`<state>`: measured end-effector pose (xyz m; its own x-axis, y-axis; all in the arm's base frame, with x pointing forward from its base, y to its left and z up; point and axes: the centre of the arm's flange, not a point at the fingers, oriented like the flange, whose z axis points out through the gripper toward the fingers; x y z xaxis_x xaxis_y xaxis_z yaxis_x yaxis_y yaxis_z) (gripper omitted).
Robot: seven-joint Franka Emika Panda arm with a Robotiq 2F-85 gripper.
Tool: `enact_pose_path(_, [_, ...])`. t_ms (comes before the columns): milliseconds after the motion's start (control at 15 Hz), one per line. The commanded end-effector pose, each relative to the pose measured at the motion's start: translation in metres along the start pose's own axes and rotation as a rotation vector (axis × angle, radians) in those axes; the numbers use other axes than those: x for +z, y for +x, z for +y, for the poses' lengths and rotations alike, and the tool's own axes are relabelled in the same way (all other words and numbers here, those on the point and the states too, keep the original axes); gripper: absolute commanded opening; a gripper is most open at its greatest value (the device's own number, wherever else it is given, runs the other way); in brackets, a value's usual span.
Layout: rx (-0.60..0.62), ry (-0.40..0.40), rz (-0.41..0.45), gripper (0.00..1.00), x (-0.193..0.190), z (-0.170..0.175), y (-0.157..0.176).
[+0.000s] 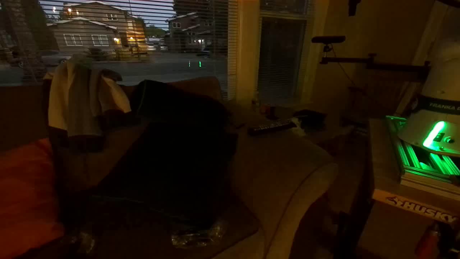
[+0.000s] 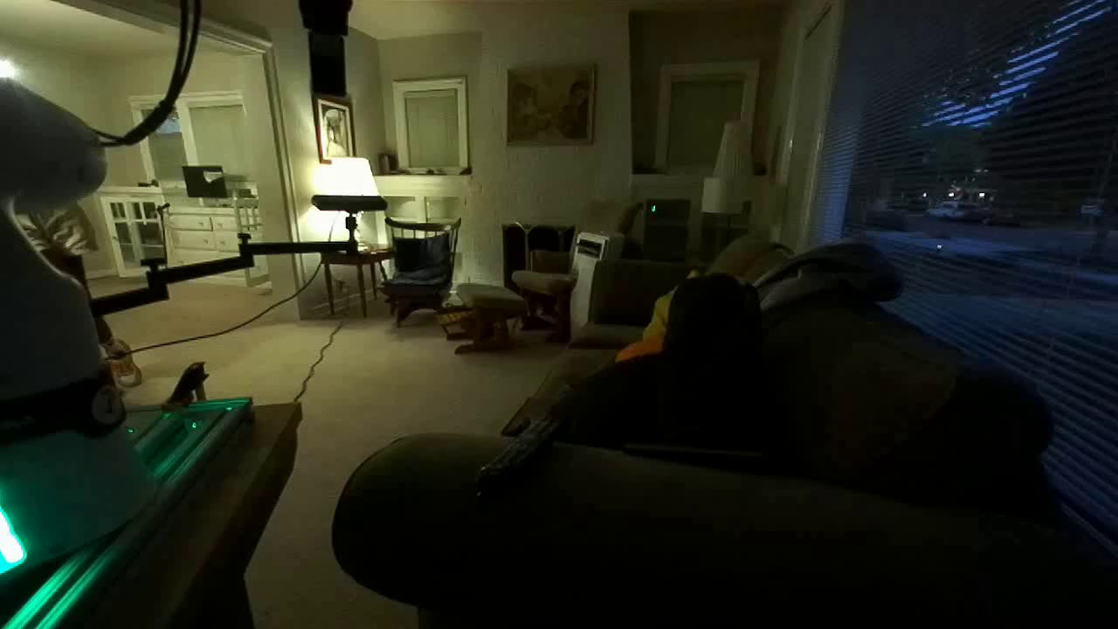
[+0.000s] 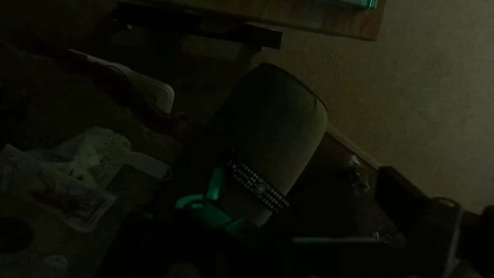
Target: Rotate the remote control on the armrest anti-clockwise.
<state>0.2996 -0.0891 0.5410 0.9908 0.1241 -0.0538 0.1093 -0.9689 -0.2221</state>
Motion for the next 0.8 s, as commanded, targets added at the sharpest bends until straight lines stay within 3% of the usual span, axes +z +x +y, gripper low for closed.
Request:
enact_pose_path(0, [0.000, 0.000, 0.000, 1.00, 0.000, 0.000, 0.000])
enact_pose_path(533, [0.000, 0.000, 0.000, 1.00, 0.000, 0.000, 0.000])
enact_pose_path(733, [-0.035, 0.027, -0.007, 1.00, 0.020, 0.006, 0.033])
